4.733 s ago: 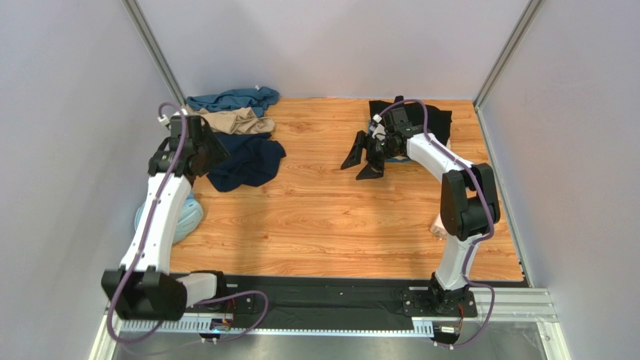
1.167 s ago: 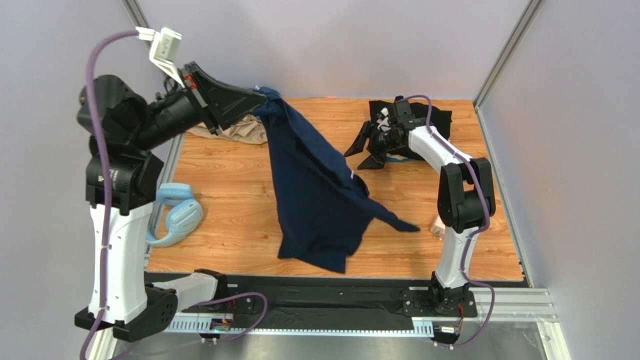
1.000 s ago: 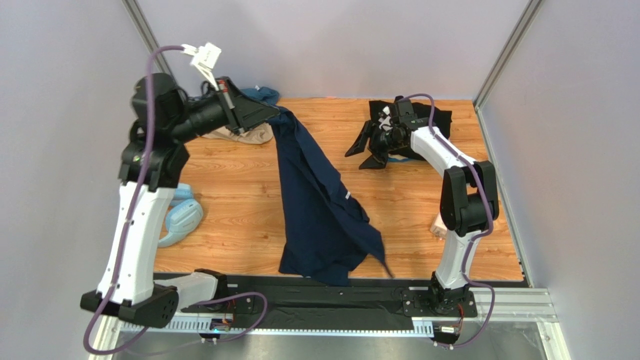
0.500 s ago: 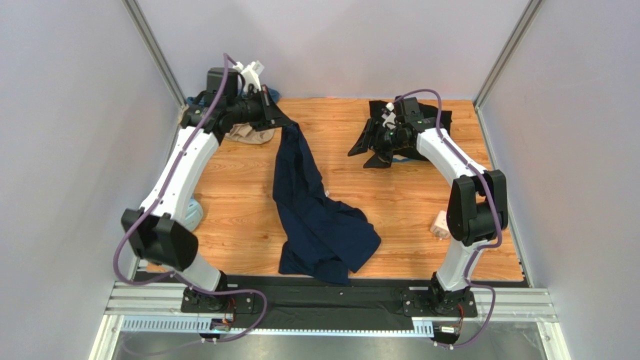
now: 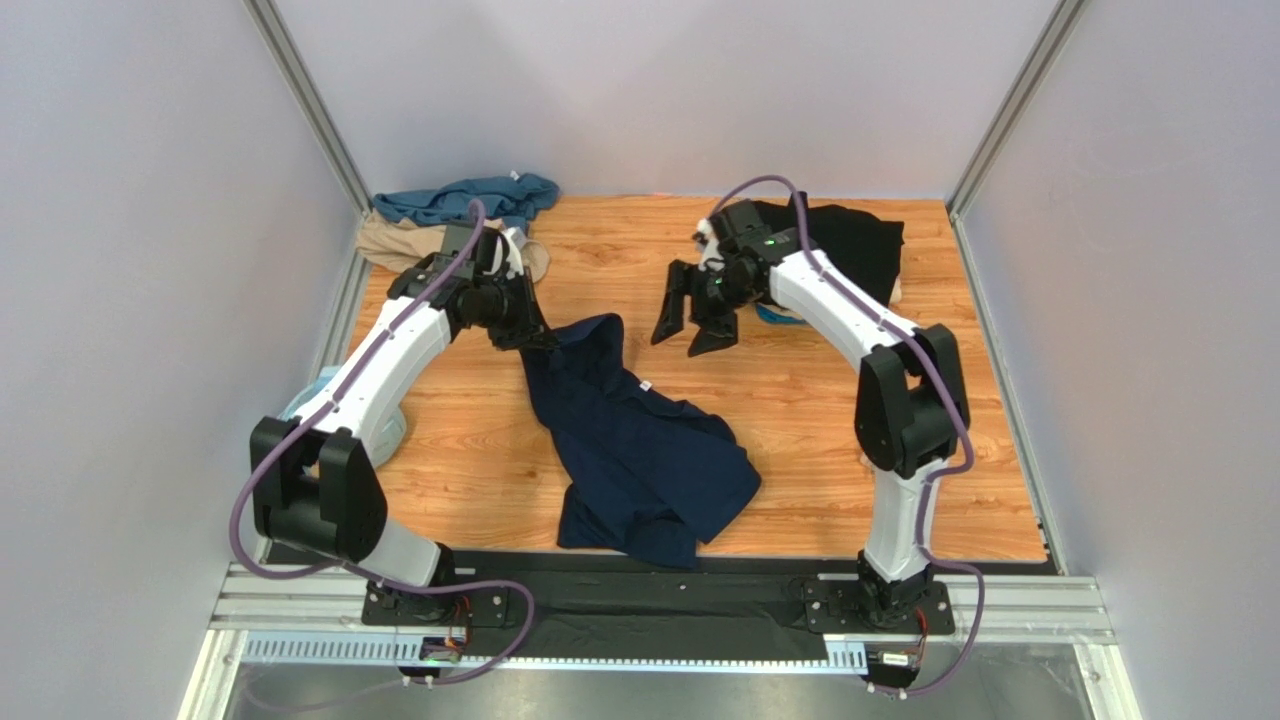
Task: Fold and stack the t-shirts
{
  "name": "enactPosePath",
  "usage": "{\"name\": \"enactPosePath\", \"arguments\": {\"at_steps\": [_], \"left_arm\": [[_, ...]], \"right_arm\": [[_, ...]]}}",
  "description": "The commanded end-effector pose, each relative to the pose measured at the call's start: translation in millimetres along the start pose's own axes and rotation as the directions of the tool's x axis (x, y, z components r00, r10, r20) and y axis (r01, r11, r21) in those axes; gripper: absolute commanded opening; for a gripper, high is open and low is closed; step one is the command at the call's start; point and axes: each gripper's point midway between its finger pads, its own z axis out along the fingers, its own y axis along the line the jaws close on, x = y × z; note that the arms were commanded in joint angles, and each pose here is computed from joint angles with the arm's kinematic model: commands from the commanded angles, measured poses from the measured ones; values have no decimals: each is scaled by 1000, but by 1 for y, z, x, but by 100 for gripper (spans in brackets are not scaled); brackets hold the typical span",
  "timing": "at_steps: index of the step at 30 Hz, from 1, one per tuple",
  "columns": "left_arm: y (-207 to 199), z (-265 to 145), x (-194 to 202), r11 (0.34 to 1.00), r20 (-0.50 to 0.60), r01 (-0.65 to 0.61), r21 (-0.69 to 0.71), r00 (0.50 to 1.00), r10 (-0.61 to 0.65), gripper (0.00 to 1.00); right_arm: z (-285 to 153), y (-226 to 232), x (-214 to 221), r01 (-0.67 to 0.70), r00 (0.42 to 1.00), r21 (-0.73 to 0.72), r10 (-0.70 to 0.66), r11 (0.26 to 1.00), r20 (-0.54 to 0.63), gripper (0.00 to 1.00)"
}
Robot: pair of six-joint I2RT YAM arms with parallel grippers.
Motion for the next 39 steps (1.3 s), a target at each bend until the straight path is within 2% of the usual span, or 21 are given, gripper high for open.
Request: {"name": "enactPosePath", "arguments": {"at_steps": [1,7,8,9,12,17,18,20,27,39], "left_arm": [[-2,-16,-10,999,82,-51,-18,995,52,0],[7,-14,-14,997,93,-36,-74,995,43,0],[12,-13,-17,995,99,-31,-97,994,41,3],[13,-13,-18,994,99,-29,-106,994,40,14],[18,-6,-25,990,86,-28,-139,995,40,31],[23,6,-44,984,68,-32,-175,997,44,34],[24,7,-48,982,70,-29,-186,997,43,43],[31,6,-57,972,83,-25,-234,995,45,50],[50,-21,-73,950,145,-8,-312,988,56,51],[86,-46,-40,919,136,17,-393,990,40,50]], "right_arm": [[23,8,10,116,992,67,-112,991,-57,72],[42,9,13,182,977,114,-167,977,-129,72],[42,9,14,185,977,117,-170,976,-129,72],[44,9,14,188,977,123,-173,974,-124,72],[50,6,17,205,973,138,-187,969,-132,72],[58,17,11,229,969,125,-214,965,-123,72],[62,20,12,234,968,120,-219,965,-127,72],[67,29,7,246,965,106,-233,963,-116,72],[92,49,14,283,953,86,-270,955,-137,71],[117,66,21,376,924,127,-360,918,-132,70]]}}
